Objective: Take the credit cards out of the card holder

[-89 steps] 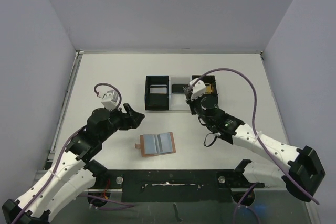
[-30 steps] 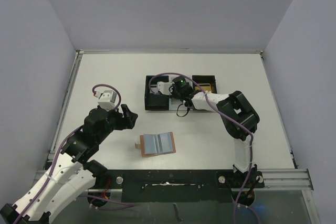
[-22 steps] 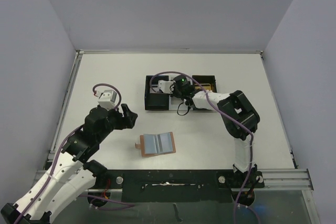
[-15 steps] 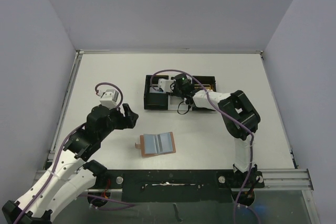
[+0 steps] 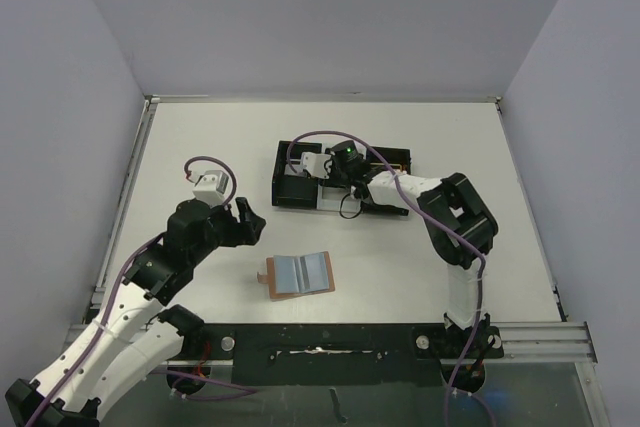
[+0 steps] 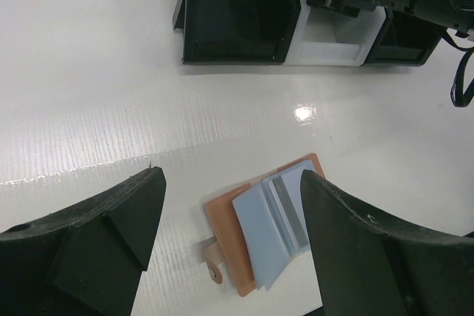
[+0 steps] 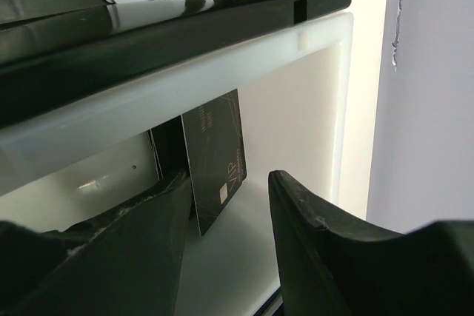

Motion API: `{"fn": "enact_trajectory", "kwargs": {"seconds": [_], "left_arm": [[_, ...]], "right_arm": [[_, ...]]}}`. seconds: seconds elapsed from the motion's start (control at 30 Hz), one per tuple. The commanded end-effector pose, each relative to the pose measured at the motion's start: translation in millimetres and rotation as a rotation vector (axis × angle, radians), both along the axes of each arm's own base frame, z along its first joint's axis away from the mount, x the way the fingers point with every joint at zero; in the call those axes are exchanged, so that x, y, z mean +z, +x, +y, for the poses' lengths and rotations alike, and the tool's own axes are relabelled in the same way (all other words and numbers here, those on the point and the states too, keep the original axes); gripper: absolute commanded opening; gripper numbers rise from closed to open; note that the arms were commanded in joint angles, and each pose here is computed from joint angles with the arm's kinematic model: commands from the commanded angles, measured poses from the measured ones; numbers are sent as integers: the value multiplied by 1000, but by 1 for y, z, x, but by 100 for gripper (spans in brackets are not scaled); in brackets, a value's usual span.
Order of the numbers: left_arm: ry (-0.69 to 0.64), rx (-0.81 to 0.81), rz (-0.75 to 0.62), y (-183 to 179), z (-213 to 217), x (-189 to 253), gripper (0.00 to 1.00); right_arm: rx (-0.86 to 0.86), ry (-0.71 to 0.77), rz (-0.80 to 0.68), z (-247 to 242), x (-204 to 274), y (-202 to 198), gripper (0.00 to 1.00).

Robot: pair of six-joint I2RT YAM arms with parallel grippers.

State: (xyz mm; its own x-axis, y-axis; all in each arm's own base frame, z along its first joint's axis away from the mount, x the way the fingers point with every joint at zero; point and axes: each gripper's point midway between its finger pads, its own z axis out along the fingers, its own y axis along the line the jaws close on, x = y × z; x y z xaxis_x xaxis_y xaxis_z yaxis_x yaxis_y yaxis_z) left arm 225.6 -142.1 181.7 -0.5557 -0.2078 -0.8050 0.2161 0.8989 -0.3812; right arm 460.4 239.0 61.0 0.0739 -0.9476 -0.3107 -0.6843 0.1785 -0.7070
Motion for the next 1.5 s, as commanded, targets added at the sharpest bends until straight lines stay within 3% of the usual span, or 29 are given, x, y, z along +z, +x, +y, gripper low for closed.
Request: {"fn": "enact_trajectory", "kwargs": {"seconds": [0.0, 0.53, 0.67, 0.77, 0.9, 1.03, 1.13, 1.3, 1.47], "left_arm": [[-40, -25, -74, 8, -8, 25, 73], [-63, -80, -35, 6, -20, 18, 74], [-102, -124, -20, 0, -30, 21, 74], [-151, -169, 33, -9, -40, 10, 74], [-267, -271, 112, -25, -64, 5, 63], [-327, -294, 253, -34, -77, -19, 63], [-324, -271, 339, -39, -81, -41, 63], [-167, -144, 389, -43, -75, -65, 63], [-114, -101, 449, -48, -76, -94, 63]], "right_arm": [[17, 90, -47, 11, 42, 2, 46], [-34, 221, -53, 6, 67, 9, 48], [-64, 375, -92, 12, 108, 5, 49], [-111, 621, -78, 20, 148, -13, 52], [-293, 1002, 106, 19, 167, -57, 54], [-422, 1151, 387, 20, 141, -109, 53], [-478, 1294, 498, 21, 129, -143, 50], [-645, 1299, 561, 27, 96, -186, 50], [-668, 1318, 633, 48, 82, -215, 49]]}}
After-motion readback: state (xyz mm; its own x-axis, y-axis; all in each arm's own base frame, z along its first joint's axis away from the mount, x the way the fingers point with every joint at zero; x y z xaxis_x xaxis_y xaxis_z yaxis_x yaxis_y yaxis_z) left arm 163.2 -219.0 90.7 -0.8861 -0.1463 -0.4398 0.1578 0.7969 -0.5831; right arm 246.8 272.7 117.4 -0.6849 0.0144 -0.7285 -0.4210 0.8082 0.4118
